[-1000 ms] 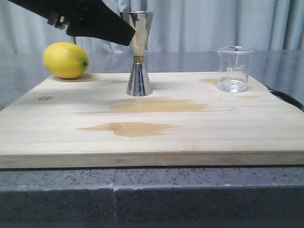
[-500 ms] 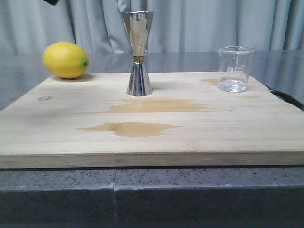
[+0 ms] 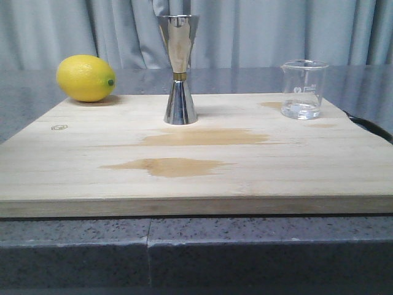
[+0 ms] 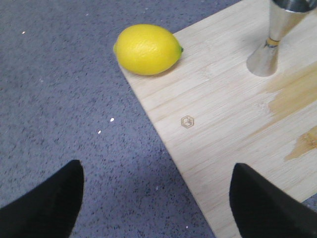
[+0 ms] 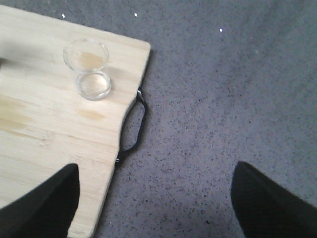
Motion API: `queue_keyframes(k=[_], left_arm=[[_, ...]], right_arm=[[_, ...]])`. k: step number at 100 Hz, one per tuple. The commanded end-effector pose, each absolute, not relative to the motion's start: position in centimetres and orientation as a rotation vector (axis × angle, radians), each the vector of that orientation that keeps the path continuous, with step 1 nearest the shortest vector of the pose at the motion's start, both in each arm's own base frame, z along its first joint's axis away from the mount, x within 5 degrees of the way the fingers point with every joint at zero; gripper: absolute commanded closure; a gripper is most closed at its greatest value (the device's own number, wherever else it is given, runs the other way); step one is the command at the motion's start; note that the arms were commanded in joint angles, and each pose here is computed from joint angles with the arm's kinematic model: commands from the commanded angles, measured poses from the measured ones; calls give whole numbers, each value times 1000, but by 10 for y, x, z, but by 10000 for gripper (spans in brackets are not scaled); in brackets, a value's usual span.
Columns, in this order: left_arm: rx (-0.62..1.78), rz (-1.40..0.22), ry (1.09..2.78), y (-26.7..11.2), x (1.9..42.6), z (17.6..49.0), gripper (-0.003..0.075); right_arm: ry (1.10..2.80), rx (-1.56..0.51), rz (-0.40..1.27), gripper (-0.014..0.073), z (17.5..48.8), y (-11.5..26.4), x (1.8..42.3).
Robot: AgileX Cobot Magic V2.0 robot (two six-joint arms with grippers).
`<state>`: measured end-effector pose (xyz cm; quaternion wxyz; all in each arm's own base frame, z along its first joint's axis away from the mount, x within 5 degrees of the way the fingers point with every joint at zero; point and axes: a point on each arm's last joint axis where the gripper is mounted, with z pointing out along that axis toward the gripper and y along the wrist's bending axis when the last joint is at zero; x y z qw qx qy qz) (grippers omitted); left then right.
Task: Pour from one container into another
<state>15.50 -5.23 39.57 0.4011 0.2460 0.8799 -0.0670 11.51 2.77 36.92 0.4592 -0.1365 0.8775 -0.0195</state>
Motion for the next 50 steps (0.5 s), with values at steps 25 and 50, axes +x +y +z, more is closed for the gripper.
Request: queue_keyframes(k=[25, 50], left_arm=[[266, -223, 2041, -30, 111, 380, 165], [233, -238, 1943, -28, 98, 373, 165]], right_arm=[[1916, -200, 76, 52, 397, 8, 72], [1872, -168, 91, 52, 388, 0, 56]])
